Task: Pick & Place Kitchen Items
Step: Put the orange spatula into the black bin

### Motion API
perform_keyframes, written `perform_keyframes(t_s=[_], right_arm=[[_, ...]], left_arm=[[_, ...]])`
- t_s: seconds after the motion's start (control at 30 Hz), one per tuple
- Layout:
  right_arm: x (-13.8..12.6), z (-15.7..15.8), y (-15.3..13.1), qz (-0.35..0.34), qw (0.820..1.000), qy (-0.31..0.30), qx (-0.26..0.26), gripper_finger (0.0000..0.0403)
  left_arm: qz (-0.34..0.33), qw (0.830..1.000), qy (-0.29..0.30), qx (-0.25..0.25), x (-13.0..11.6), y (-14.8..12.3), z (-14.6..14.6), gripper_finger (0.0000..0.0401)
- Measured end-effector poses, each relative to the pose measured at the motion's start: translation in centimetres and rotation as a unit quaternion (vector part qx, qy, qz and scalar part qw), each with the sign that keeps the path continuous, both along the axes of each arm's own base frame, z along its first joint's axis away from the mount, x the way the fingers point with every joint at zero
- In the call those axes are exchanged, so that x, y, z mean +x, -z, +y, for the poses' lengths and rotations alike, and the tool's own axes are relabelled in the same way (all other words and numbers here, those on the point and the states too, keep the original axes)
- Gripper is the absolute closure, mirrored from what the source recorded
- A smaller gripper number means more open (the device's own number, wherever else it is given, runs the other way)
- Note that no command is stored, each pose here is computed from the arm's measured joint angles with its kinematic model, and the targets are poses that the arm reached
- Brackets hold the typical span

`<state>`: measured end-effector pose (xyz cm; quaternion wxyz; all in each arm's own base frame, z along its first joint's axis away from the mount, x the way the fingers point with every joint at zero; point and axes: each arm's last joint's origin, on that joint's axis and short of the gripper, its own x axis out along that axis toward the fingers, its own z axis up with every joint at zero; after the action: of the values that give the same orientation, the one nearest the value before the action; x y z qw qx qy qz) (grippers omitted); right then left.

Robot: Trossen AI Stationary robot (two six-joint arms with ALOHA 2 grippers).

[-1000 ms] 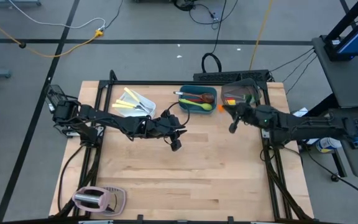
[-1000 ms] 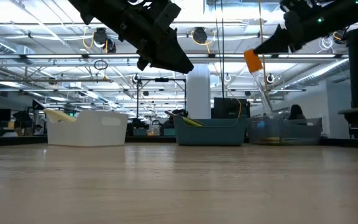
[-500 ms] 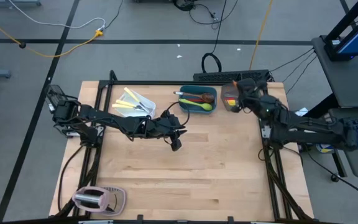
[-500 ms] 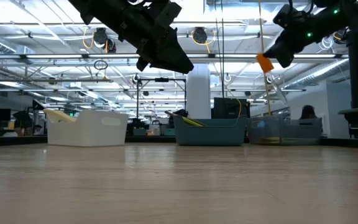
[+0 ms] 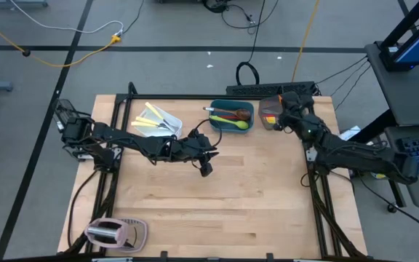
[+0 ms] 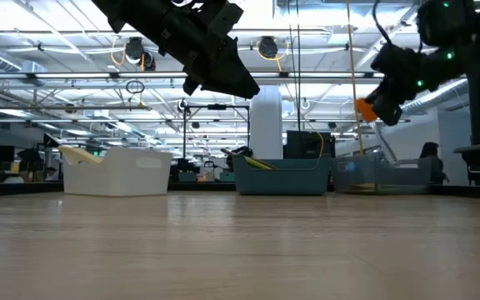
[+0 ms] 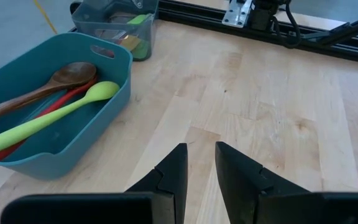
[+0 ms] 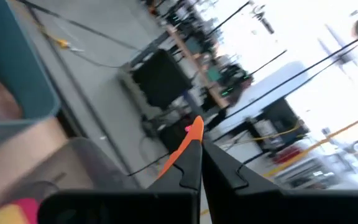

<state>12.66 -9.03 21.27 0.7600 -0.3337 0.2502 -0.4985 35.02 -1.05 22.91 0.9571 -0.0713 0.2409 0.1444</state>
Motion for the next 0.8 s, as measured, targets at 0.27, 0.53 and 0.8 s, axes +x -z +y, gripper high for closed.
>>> perform_keyframes(t_s=[0.27, 0.53, 0.8], right_arm=[[-2.1, 0.2, 4.2, 0.048, 0.997, 0.029, -0.059, 0.0403], [-2.4, -0.2, 5.1, 0.08, 0.995, 0.044, -0.037, 0.0402], [-2.6, -0.3, 5.1, 0.055, 0.997, 0.052, -0.027, 0.0386]], left_arm=[[0.0, 1.0, -0.001, -0.001, 0.0, 0.0, 0.0, 0.0313], [-0.014, 1.0, -0.01, 0.005, 0.1, -0.2, 0.1, 0.0313], [-0.049, 0.998, -0.039, 0.015, 0.4, -0.9, 0.8, 0.0313]])
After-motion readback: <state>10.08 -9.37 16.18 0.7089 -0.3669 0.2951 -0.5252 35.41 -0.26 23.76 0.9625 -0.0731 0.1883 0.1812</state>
